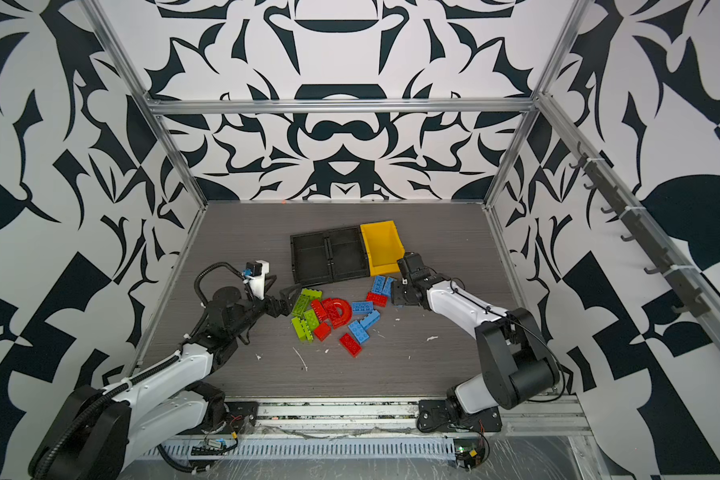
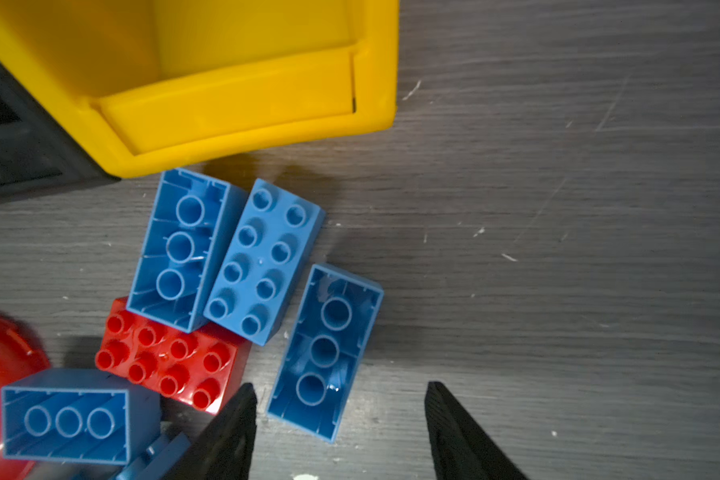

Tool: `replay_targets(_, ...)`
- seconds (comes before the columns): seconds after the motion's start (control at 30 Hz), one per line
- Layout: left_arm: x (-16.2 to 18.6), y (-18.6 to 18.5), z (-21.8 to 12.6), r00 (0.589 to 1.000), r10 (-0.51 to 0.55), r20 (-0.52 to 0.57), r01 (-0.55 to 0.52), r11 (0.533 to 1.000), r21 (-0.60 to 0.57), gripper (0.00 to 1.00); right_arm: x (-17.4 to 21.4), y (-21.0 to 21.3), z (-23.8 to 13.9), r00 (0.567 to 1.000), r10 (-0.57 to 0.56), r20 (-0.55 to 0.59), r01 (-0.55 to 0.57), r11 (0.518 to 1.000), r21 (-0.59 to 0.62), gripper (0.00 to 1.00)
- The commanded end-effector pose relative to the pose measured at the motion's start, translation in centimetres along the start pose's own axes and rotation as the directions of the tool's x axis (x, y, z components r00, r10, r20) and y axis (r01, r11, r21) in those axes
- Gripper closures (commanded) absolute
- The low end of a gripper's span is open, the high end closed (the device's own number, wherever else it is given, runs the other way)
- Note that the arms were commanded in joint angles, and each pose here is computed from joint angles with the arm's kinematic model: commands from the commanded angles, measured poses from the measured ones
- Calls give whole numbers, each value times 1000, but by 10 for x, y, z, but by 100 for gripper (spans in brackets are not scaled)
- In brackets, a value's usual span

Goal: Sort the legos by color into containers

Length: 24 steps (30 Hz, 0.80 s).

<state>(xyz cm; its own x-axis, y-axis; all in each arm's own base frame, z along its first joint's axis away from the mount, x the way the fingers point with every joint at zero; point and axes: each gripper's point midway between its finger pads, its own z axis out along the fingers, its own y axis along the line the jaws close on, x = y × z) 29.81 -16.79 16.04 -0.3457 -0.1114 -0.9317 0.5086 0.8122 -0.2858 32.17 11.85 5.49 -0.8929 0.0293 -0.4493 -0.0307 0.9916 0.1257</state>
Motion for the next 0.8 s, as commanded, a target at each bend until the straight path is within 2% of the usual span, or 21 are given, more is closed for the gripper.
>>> replay_targets(0.0,-14,3,1,999,-4,52,5,1000,-25,0,-13,10,0,1000,8,5,-8,1000,-23,33)
replay_targets(0.5,-11,10,3,998,-37,41,39,997,-59,0,-6,2,23,998,-4,-69,7,999,45,38)
replay_targets(0.67,-12,13,2,998,-38,41,41,996,-82,0,-2,1,26,998,-3,-69,7,999,46,44)
replay_targets(0.77,-12,14,2,998,-36,42,39,996,-83,0,-3,0,26,998,-3,-66,6,999,49,51)
